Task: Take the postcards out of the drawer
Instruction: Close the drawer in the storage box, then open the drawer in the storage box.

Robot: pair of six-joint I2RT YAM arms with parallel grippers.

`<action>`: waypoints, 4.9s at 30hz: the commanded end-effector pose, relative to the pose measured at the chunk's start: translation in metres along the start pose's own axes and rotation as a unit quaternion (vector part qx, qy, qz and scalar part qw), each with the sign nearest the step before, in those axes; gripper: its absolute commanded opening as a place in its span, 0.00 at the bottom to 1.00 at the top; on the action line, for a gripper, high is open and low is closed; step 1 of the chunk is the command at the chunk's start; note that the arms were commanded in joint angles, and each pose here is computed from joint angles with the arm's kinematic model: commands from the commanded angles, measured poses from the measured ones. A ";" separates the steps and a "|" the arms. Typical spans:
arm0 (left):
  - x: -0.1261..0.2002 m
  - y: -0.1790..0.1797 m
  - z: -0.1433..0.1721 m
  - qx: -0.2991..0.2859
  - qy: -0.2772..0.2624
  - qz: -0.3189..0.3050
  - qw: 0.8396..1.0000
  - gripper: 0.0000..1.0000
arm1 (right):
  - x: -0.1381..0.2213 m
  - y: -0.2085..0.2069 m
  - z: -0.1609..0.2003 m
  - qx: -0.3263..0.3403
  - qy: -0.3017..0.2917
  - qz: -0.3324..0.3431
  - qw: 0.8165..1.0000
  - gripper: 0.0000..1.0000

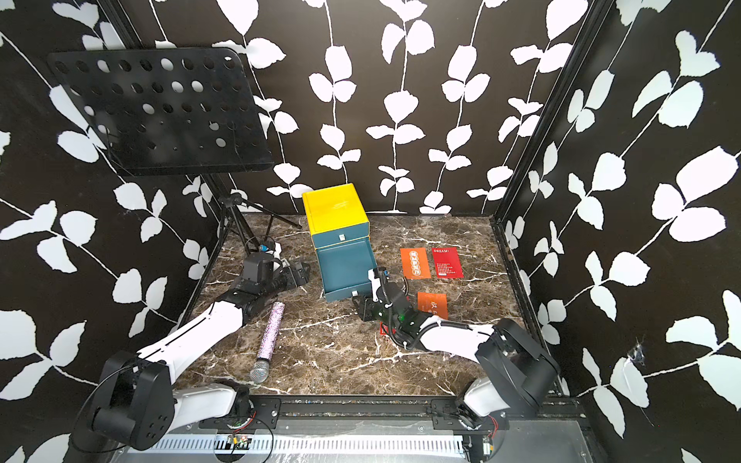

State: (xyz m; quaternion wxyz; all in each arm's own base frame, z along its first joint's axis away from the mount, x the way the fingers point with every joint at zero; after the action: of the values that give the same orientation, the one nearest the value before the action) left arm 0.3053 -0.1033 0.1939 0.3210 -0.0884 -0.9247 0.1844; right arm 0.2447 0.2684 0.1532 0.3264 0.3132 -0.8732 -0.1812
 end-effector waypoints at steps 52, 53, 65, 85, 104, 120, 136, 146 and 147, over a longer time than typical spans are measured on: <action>0.001 0.007 0.001 0.002 -0.013 0.016 1.000 0.99 | -0.131 0.012 -0.112 0.058 -0.167 0.014 0.984 0.14; 0.001 0.006 -0.001 0.006 -0.016 0.020 1.000 0.99 | -0.134 0.012 -0.114 0.062 -0.169 0.014 0.984 0.15; 0.014 -0.022 -0.053 0.022 -0.078 0.058 0.995 0.99 | -0.136 0.008 -0.116 0.079 -0.186 0.016 0.979 0.31; -0.025 -0.056 -0.119 0.018 -0.133 0.105 0.985 0.99 | -0.125 -0.015 -0.077 0.037 -0.155 0.022 0.987 0.44; -0.052 -0.058 -0.117 0.011 -0.108 0.110 0.988 0.99 | -0.171 -0.033 -0.066 -0.012 -0.145 0.025 0.989 0.42; -0.052 -0.059 -0.117 0.014 -0.109 0.114 0.987 0.99 | -0.154 -0.034 -0.067 -0.021 -0.152 0.017 0.988 0.00; -0.043 -0.059 -0.117 0.019 -0.114 0.118 0.986 0.99 | -0.086 -0.010 -0.010 -0.007 -0.080 0.009 0.997 0.00; -0.039 -0.060 -0.116 0.023 -0.113 0.125 0.985 0.99 | -0.052 0.009 0.027 -0.004 -0.024 0.015 1.000 0.00; -0.039 -0.060 -0.115 0.023 -0.111 0.125 0.986 0.99 | -0.049 0.010 0.028 -0.004 -0.023 0.015 1.000 0.00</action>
State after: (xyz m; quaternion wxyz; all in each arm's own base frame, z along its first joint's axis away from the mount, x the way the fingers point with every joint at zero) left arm 0.4126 -0.1398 0.2602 0.2184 -0.1623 -0.9300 0.2470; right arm 0.2590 0.3119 0.1084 0.3127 0.2974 -0.8846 -0.1768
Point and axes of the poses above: each gripper's point midway between its finger pads, its own x axis back along the fingers, its own y axis along the line the jaws close on, z = x × y, the point moved 7 cm from there along x, back along the fingers
